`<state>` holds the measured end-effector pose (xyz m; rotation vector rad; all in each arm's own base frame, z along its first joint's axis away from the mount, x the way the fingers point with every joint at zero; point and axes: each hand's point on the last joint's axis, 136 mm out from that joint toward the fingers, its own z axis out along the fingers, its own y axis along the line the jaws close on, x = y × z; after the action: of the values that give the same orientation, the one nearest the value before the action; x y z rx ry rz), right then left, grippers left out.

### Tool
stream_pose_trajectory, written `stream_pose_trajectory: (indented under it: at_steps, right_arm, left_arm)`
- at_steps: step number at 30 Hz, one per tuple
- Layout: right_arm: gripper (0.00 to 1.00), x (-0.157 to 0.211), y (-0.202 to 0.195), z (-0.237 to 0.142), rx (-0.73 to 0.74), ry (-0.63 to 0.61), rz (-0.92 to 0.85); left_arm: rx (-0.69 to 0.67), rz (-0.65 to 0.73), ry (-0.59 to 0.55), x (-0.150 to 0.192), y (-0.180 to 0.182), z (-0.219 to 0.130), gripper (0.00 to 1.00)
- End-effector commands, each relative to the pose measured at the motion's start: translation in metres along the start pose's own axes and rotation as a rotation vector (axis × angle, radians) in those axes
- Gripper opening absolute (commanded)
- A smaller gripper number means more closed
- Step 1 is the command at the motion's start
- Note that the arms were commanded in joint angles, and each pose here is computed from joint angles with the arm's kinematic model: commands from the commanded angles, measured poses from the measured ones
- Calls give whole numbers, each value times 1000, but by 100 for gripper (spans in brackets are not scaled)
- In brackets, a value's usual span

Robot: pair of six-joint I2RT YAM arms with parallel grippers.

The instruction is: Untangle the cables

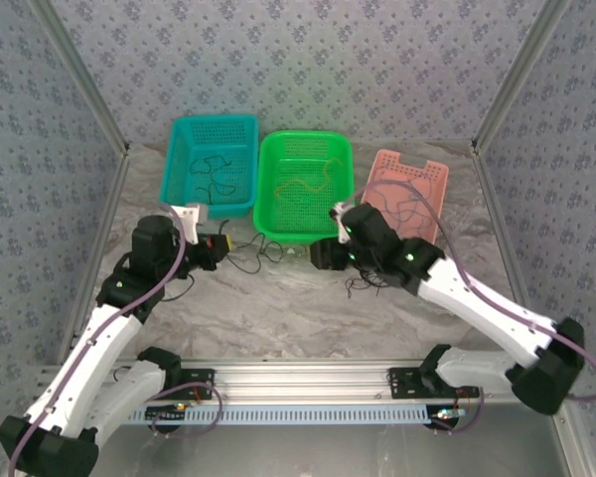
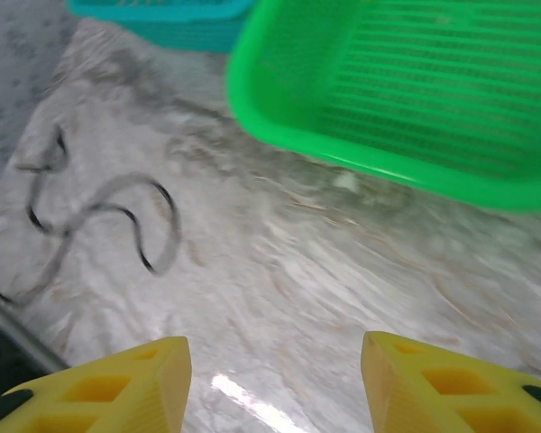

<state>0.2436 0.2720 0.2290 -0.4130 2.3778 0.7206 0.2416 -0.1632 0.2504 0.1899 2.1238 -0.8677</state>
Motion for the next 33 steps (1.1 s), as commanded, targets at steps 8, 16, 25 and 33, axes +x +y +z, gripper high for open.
stream_pose_trajectory:
  at_steps: [8,16,25,33]
  right_arm:
    - [55,2,71,9,-342,202,-149]
    - [52,35,81,16,-470,290,-125]
    - [52,72,88,30,-548,378,-137]
    - [28,79,87,38,-551,373,-111]
  left_arm:
    - [239,266,61,35,-65,-5,0]
    - [318,309,76,46,-83,-4,0]
    - [361,319,91,51,-91,-6,0]
    - [358,316,91,49,-91,-4,0]
